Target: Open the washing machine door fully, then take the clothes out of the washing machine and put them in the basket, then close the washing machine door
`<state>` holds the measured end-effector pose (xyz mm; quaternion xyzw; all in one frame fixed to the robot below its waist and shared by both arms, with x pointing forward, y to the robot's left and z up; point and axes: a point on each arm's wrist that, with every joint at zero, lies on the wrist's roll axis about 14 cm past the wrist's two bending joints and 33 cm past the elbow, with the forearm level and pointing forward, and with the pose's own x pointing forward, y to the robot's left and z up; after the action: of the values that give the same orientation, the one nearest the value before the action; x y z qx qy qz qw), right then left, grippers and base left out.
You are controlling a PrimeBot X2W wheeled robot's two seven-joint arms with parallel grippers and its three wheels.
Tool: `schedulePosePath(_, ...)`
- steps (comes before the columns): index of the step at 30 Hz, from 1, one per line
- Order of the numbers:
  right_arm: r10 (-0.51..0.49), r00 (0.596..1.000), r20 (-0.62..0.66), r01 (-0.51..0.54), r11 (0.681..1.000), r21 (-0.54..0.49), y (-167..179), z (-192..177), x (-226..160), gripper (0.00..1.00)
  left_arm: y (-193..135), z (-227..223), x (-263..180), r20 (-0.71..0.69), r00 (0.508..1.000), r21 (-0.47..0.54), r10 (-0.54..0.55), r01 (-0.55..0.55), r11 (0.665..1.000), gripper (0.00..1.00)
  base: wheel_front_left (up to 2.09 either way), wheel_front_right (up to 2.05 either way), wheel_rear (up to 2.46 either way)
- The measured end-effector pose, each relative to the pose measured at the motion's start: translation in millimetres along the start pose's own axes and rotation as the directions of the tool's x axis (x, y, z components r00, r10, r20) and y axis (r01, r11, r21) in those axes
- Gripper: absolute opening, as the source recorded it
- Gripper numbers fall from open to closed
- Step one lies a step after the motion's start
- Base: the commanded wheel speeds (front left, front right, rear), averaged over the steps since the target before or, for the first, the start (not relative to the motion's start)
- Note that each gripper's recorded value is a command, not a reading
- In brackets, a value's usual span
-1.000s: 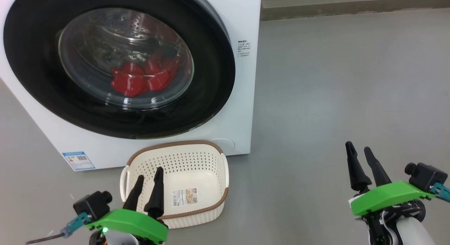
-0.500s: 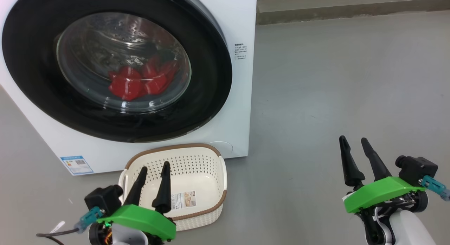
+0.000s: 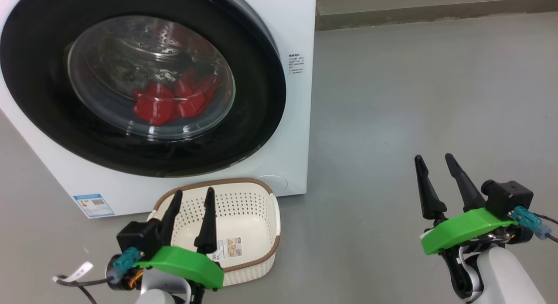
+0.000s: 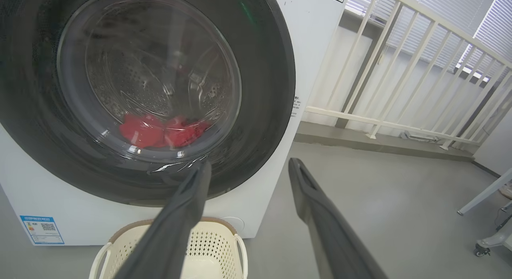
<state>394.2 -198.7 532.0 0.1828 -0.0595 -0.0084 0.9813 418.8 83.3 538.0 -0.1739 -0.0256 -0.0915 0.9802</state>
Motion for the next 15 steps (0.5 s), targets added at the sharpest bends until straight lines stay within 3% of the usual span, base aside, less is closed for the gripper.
schedulePosePath(15,0.058,0.998,0.035,-0.051,0.985,-0.165,9.9,12.0,6.9,1.0,-19.7,18.1,10.3,0.075,0.994,0.173,-0.077,0.063,0.983,1.0,0.0,0.0,0.0)
